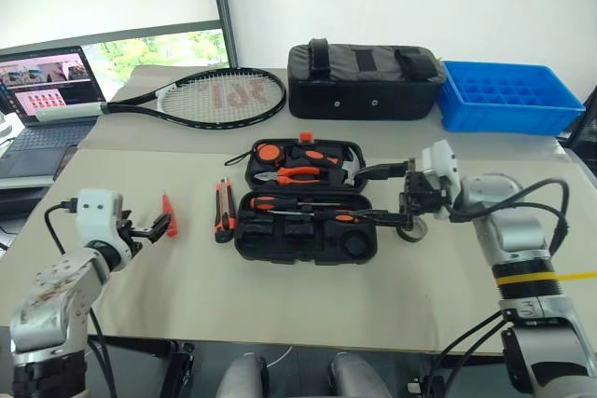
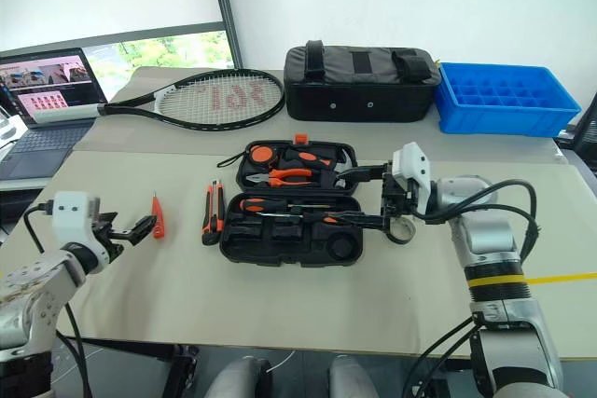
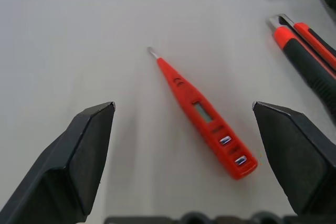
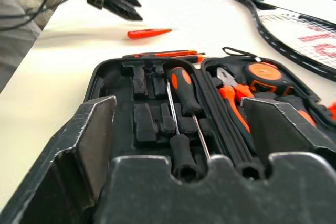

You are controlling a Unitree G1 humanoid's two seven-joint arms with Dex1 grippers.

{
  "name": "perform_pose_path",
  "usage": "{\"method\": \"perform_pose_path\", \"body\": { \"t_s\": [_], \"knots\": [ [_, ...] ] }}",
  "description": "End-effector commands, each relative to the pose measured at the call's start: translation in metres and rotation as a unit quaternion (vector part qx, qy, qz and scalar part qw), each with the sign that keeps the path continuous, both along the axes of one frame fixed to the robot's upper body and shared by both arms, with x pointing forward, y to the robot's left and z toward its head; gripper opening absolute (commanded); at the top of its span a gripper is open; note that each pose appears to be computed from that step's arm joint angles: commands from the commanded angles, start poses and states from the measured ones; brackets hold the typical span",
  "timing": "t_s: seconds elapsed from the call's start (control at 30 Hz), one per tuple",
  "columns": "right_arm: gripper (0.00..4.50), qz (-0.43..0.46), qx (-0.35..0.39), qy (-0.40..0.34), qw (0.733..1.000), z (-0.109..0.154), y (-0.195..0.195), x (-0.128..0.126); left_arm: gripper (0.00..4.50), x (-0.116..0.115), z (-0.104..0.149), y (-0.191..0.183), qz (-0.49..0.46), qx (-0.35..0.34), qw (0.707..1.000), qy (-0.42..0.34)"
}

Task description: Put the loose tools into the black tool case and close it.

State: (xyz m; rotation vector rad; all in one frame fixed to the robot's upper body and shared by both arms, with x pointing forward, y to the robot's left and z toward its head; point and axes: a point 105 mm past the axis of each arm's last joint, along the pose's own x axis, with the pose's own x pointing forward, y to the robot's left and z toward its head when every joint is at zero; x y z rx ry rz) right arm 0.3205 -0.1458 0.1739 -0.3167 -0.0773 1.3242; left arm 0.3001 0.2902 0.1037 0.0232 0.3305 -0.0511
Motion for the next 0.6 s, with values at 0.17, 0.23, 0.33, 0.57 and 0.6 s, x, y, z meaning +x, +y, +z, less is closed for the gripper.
{"method": "perform_pose_path", "body": {
  "t_s": [0.17,0.23,0.33,0.57,0.6],
  "knots": [
    [4.47,-0.033,0.043,-0.029,0.998,0.017,-0.047,-0.009,4.50,0.016,-0.011,-0.002,0.051,0.006,0.998,0.023],
    [4.47,-0.044,0.050,-0.029,0.997,0.019,-0.056,-0.009,4.50,0.020,-0.015,-0.004,0.055,0.005,0.998,0.029],
    [4.47,-0.066,0.053,-0.040,0.996,0.026,-0.072,-0.008,4.50,0.029,-0.019,-0.011,0.055,-0.011,0.998,0.037],
    [4.47,-0.063,0.027,-0.017,0.997,0.039,-0.109,-0.017,4.50,0.036,-0.034,-0.026,0.057,-0.042,0.996,0.059],
    [4.47,-0.060,0.017,-0.011,0.998,0.037,-0.111,-0.018,4.50,0.036,-0.035,-0.027,0.060,-0.042,0.995,0.061]
  ]
}}
